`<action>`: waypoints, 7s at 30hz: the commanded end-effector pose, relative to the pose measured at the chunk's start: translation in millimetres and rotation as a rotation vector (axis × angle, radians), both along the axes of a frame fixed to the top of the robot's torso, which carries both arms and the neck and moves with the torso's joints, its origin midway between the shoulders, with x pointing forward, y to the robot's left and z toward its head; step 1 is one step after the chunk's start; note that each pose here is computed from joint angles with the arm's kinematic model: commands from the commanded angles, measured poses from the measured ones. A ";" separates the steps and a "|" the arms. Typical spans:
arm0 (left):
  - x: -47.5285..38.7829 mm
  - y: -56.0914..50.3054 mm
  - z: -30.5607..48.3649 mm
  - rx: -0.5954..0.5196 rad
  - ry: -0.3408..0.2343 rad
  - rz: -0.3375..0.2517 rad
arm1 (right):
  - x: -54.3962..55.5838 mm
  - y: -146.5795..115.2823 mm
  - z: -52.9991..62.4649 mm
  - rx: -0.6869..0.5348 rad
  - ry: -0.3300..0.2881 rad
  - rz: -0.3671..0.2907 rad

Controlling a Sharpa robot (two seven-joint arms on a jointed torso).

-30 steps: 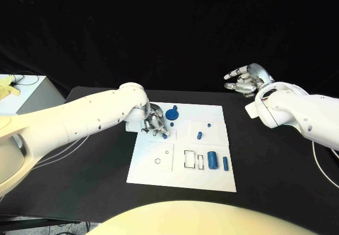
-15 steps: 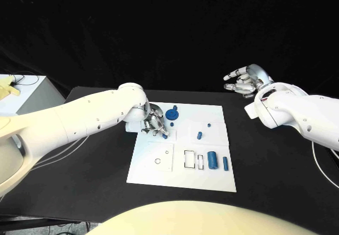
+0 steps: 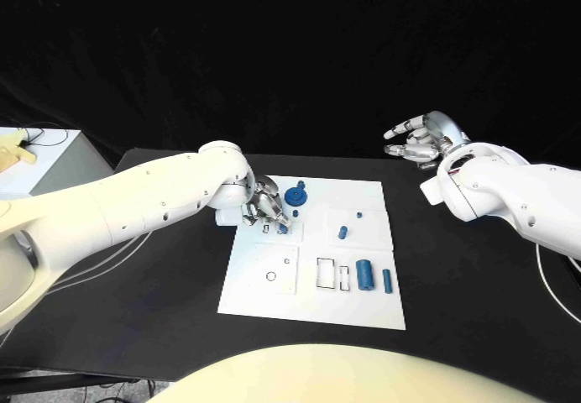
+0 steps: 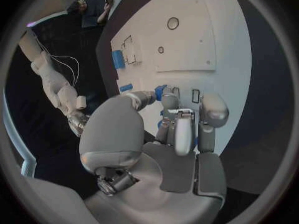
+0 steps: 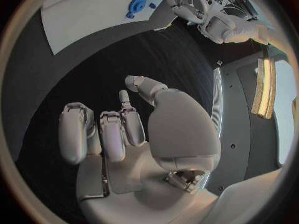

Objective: Assemble the parts on the task board

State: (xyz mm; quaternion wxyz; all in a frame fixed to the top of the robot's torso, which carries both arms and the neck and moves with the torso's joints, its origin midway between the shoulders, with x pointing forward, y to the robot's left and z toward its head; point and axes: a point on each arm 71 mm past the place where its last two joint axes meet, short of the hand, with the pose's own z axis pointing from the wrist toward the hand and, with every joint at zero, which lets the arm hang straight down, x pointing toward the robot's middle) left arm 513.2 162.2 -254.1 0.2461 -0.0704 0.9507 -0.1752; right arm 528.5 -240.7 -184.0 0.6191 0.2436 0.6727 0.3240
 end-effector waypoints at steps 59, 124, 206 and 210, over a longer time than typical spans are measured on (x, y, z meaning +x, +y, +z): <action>-10.1 -5.4 0.3 0.110 -0.224 -0.067 | -3.1 -0.2 -6.1 -0.006 0.021 0.015; -16.1 -3.4 -5.4 0.108 -0.191 -0.078 | -3.4 -0.5 -8.4 -0.009 0.035 0.017; -15.5 -9.3 -16.8 0.133 -0.159 -0.097 | -5.4 1.4 -10.3 -0.008 0.045 0.026; -14.8 -7.5 -16.5 0.135 -0.167 -0.091 | -5.5 1.5 -10.4 -0.008 0.045 0.026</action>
